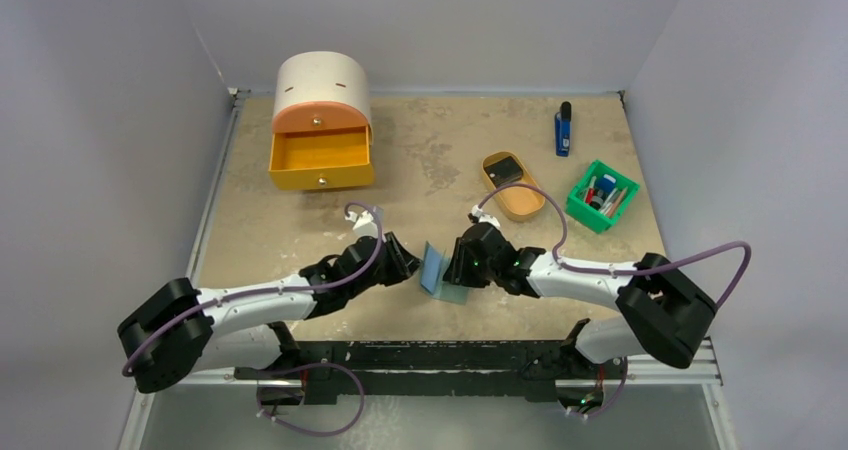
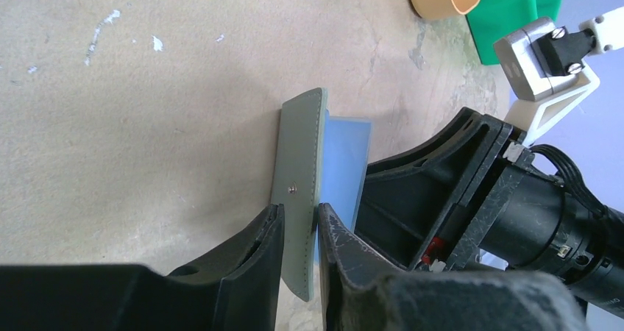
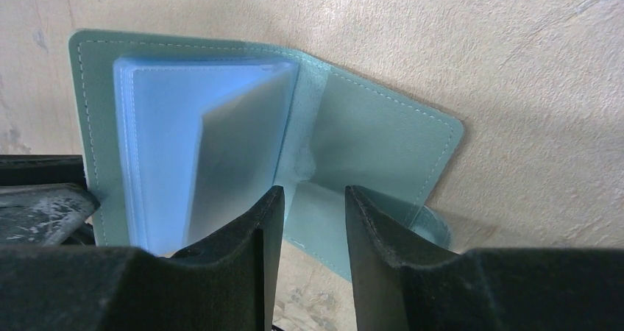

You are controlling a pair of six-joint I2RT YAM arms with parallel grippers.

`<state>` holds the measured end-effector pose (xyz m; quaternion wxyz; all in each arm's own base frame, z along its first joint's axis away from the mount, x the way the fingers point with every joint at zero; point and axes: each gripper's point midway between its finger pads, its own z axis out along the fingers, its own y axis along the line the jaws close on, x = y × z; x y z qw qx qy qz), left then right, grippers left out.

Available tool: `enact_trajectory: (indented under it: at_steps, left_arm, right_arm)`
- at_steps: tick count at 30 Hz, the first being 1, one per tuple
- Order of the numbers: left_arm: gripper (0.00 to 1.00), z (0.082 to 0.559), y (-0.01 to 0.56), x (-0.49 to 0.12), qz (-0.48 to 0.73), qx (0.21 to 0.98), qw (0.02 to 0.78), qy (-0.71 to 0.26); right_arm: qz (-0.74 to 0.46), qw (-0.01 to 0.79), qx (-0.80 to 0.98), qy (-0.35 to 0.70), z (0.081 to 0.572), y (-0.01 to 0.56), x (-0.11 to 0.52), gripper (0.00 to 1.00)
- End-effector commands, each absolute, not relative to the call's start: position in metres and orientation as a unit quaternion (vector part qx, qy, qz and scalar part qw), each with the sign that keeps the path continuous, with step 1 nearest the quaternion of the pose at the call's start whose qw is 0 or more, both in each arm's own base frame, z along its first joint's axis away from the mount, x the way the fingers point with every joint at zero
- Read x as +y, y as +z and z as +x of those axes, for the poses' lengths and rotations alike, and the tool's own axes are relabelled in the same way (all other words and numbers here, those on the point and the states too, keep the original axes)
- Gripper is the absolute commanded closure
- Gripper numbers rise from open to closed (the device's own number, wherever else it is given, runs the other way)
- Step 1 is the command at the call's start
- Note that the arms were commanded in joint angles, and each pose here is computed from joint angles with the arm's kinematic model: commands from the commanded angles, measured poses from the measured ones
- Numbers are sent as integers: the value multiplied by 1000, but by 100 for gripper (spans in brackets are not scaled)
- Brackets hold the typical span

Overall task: Put the credit cards into the card holder
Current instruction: Open the card holder at the center of the board.

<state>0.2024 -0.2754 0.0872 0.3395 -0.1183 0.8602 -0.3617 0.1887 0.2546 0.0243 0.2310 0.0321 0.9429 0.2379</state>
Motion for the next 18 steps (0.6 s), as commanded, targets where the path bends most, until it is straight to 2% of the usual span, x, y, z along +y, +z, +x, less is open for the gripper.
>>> enact_trajectory:
  at_steps: [1, 4, 8, 14, 18]
  left_arm:
    - [79, 203, 92, -289, -106, 851, 334, -391]
    - [83, 203, 90, -292, -101, 853, 330, -392]
    - [100, 204, 89, -294, -96, 855, 329, -389]
    - [100, 203, 96, -295, -102, 846, 331, -406]
    - [100, 203, 101, -291, -110, 839, 338, -411]
  right_arm:
    - [42, 226, 948, 219, 186, 13, 245, 61]
    - [41, 226, 948, 219, 186, 13, 245, 61]
    - [42, 226, 948, 219, 186, 13, 244, 61]
    - [60, 223, 945, 234, 184, 11, 240, 61]
    - [87, 236, 926, 281, 184, 21, 240, 52]
